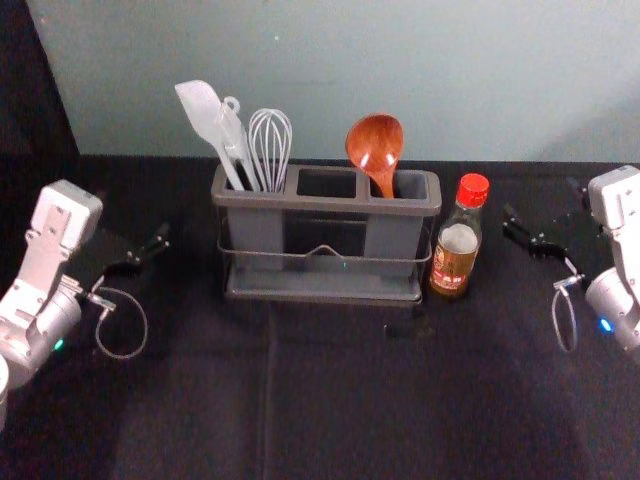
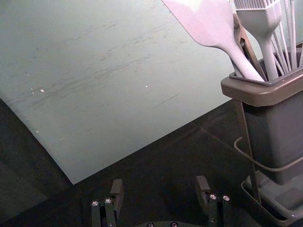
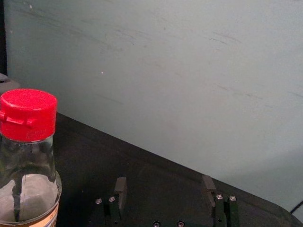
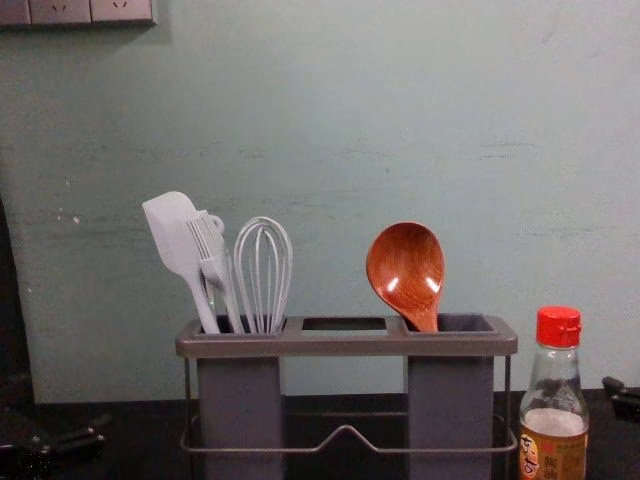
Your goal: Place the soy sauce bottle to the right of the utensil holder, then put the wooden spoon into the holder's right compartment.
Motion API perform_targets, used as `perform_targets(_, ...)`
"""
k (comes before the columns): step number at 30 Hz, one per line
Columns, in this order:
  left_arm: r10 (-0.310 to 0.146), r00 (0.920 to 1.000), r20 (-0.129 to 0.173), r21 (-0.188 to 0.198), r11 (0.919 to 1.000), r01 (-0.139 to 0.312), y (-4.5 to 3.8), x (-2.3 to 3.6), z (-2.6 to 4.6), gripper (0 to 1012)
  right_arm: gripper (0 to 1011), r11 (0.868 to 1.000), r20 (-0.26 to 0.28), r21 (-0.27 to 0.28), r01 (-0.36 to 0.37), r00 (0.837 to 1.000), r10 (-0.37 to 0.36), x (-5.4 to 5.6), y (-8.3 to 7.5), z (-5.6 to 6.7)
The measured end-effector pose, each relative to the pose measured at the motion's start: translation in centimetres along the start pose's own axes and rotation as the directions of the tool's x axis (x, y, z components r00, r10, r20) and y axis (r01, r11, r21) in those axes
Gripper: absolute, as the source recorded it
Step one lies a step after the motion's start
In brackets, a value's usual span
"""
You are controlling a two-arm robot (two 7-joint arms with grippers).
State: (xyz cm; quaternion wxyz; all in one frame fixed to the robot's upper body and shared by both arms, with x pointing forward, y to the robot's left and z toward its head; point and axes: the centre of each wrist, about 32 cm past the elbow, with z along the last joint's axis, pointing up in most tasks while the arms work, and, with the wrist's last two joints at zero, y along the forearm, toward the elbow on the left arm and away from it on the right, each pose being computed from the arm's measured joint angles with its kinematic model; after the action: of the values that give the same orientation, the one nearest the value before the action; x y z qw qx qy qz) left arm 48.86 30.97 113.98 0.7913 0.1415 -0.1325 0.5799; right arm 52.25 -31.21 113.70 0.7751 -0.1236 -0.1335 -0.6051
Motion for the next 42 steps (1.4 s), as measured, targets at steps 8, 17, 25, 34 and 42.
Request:
perform_targets(8,0.0,1.0,0.0,0.0,1.0,0.0,0.0,0.0,0.0,1005,1004,1.0,0.003,0.02,0.015,1.0,-0.015,-0.9,0.96,-0.98)
perform_targets(17,0.0,1.0,0.0,0.0,1.0,0.0,0.0,0.0,0.0,1005,1004,1.0,0.006,0.021,0.013,1.0,-0.014,-0.79,0.91,-0.94)
perform_targets(25,0.0,1.0,0.0,0.0,1.0,0.0,0.0,0.0,0.0,1005,1004,1.0,0.006,0.022,0.013,1.0,-0.013,-0.73,0.88,-0.91)
perform_targets(34,0.0,1.0,0.0,0.0,1.0,0.0,0.0,0.0,0.0,1005,1004,1.0,0.005,0.021,0.01,1.0,-0.01,-0.72,0.85,-0.92)
perform_targets(42,0.0,1.0,0.0,0.0,1.0,0.0,0.0,0.0,0.0,1005,1004,1.0,0.005,0.022,0.01,1.0,-0.01,-0.69,0.84,-0.9)
